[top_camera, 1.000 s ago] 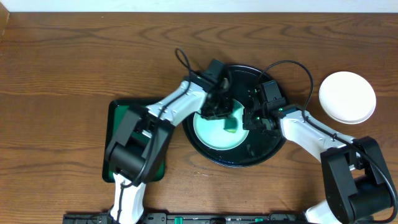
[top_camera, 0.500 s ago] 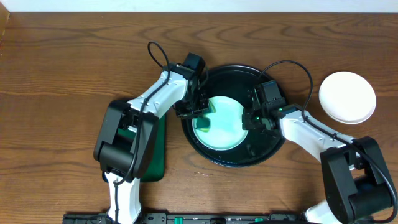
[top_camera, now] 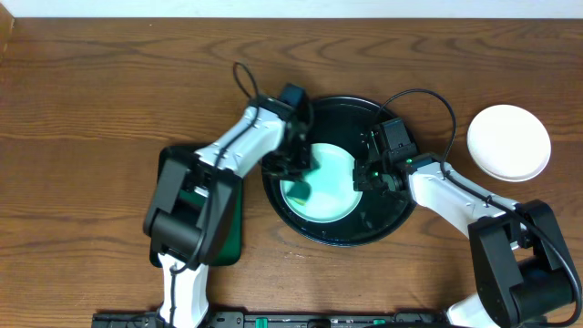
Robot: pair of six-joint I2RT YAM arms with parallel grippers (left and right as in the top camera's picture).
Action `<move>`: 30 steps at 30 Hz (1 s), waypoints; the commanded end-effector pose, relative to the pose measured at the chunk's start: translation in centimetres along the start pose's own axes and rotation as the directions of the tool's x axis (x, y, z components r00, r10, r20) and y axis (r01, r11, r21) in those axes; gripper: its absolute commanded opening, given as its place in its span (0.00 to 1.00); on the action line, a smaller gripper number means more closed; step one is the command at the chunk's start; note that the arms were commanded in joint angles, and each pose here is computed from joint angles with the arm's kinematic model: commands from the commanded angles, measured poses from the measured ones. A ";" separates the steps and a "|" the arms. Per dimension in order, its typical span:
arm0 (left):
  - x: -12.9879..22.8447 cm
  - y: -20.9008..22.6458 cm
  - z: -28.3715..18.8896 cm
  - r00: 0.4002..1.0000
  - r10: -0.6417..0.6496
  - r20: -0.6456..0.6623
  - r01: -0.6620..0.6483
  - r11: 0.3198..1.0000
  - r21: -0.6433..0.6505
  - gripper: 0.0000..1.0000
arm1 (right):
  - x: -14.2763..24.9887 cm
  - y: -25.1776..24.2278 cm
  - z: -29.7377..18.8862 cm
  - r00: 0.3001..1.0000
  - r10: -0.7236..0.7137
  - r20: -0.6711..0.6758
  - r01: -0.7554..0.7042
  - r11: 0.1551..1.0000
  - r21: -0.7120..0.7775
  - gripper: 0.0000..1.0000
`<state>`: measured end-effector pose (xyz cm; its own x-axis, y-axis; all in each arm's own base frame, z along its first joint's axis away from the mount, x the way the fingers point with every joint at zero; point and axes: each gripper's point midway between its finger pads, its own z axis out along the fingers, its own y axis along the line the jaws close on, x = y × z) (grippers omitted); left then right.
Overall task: Clean dirty plates on tray and stack at the side
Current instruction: 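Scrub the white plate with the sponge while the right gripper holds it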
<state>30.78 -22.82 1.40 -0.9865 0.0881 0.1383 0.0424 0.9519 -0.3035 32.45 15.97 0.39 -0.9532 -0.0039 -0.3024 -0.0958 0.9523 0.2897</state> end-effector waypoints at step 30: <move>-6.0 2.7 0.1 0.952 -0.268 0.151 0.251 0.961 0.118 0.07 | 1.0 -1.4 0.6 0.999 0.009 -0.031 -0.008 0.998 0.057 0.01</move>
<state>34.34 -25.79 1.50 -0.9898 -0.0879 0.1120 -0.1327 0.8549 -0.5016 32.44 15.70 0.31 -0.9530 -0.0064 -0.3031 -0.0941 0.9567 0.2756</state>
